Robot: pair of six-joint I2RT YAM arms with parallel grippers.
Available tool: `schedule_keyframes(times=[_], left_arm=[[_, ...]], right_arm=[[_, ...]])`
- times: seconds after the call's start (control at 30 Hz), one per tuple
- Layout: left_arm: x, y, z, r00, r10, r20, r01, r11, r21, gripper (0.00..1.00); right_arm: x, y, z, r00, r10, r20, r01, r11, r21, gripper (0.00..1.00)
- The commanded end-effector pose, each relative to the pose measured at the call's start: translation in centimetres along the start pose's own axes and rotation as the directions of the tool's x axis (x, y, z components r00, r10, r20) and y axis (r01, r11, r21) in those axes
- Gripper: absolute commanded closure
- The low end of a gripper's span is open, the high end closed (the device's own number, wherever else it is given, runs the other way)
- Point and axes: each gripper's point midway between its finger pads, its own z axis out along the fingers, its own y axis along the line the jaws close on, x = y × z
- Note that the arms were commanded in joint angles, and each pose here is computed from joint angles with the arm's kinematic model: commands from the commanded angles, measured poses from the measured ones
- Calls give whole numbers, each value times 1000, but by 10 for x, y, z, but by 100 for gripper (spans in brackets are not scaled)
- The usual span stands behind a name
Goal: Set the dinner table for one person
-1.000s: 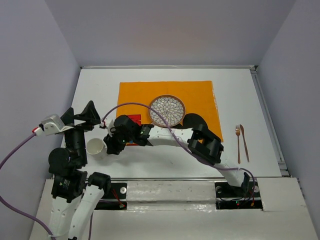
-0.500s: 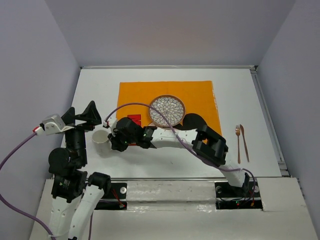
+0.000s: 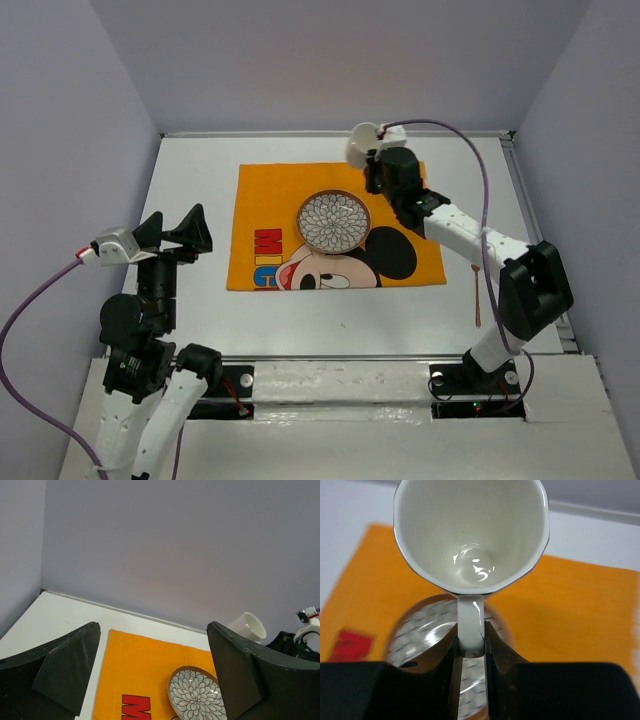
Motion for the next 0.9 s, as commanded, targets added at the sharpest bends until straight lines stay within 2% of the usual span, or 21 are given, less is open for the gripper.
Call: schedule_keyframes(times=[0.0,0.03,0.13,0.3,0.6,0.87], left_arm=[[-12,-18,-2,999,-28,39,24,996,88,1],[-10,-20,-1,999,-28,33,25,995,97,1],[-8,-24,-1,999,-33,22,30,993,115,1],[-6,-28,-2,999,-34,9,33,991,130,1],[-3,-32,-2,999,-35,-8,35,988,148,1],[0,-34,-1,999,-36,-17,38,987,155,1]], right_arm=[[-39,-106,-7,982,38,184,-91,953,290,100],[-40,-137,-8,980,43,192,-110,930,351,100],[-31,-185,-2,981,35,189,-117,888,445,100],[-17,-220,23,988,9,156,-86,863,497,100],[6,-230,52,991,37,125,-95,866,491,100],[31,-231,50,989,94,112,-138,856,498,100]])
